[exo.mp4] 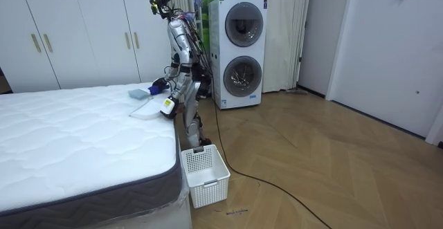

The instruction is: Clean bed

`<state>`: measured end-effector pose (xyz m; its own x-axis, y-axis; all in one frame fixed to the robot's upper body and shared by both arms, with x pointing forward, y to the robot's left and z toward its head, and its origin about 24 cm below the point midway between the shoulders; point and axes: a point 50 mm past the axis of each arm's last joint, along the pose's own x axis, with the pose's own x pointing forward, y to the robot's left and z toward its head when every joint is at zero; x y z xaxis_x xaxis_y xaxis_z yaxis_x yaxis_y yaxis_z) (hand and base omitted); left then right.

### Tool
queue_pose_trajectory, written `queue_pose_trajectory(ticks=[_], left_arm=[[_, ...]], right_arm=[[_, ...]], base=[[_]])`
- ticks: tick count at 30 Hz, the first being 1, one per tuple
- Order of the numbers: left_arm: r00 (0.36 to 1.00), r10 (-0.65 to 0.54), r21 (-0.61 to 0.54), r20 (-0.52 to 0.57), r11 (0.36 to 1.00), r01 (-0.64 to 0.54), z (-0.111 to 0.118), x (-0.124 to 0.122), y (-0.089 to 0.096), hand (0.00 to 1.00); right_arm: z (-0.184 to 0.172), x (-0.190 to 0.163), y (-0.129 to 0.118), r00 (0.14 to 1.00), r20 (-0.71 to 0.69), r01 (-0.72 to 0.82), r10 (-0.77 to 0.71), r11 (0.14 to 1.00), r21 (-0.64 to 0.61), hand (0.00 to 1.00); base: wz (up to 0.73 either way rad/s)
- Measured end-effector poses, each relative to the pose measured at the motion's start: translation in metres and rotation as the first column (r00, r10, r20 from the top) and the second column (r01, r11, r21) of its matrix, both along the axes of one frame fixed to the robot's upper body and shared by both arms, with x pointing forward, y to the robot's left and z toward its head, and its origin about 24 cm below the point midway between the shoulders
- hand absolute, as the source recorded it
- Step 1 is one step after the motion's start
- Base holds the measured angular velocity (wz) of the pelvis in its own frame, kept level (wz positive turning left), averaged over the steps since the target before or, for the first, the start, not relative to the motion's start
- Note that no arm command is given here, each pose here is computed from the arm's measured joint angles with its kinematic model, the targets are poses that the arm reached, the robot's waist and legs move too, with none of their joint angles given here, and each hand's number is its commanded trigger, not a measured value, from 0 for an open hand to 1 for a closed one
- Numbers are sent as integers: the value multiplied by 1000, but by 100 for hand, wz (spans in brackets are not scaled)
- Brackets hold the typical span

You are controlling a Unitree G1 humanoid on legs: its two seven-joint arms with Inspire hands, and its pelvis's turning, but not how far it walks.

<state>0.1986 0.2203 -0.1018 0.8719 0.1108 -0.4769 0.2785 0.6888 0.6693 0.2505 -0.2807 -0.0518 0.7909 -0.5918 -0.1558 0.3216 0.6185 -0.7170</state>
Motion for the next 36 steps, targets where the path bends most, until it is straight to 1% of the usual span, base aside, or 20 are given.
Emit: queue_pose_trajectory(ticks=[9,11,17,20,22,26,28,30,34,36], left_arm=[[1000,-3,14,12,1000,3,2,3,1,100],[1000,-11,30,22,1000,10,5,6,4,100],[997,-72,129,26,989,68,13,13,15,100],[995,-98,174,32,981,91,18,15,22,100],[992,-119,223,33,969,108,23,16,31,100],[985,-171,292,26,944,156,27,15,37,100],[979,-202,347,14,919,185,28,14,42,100],[977,-212,378,9,905,193,28,11,45,100],[979,-205,403,8,897,185,28,11,46,100],[978,-207,409,5,893,187,29,11,46,100]], right_arm=[[3,4,-5,1000,-3,16,-16,999,37,100],[5,5,-8,1000,-9,6,-6,999,37,100],[12,9,-19,999,-43,-19,19,1000,13,100],[17,10,-28,997,-64,-31,29,999,-26,100],[26,17,-34,996,-77,-56,50,995,-79,100],[37,22,-42,992,-102,-92,75,981,-173,100],[42,22,-47,987,-127,-129,101,963,-238,100],[44,21,-52,982,-155,-148,108,948,-281,100],[53,23,-62,976,-198,-162,94,920,-358,100],[56,26,-62,973,-208,-174,99,906,-386,100]], base=[[1],[0],[2],[5],[0],[0],[-2],[-8],[-5],[-2]])
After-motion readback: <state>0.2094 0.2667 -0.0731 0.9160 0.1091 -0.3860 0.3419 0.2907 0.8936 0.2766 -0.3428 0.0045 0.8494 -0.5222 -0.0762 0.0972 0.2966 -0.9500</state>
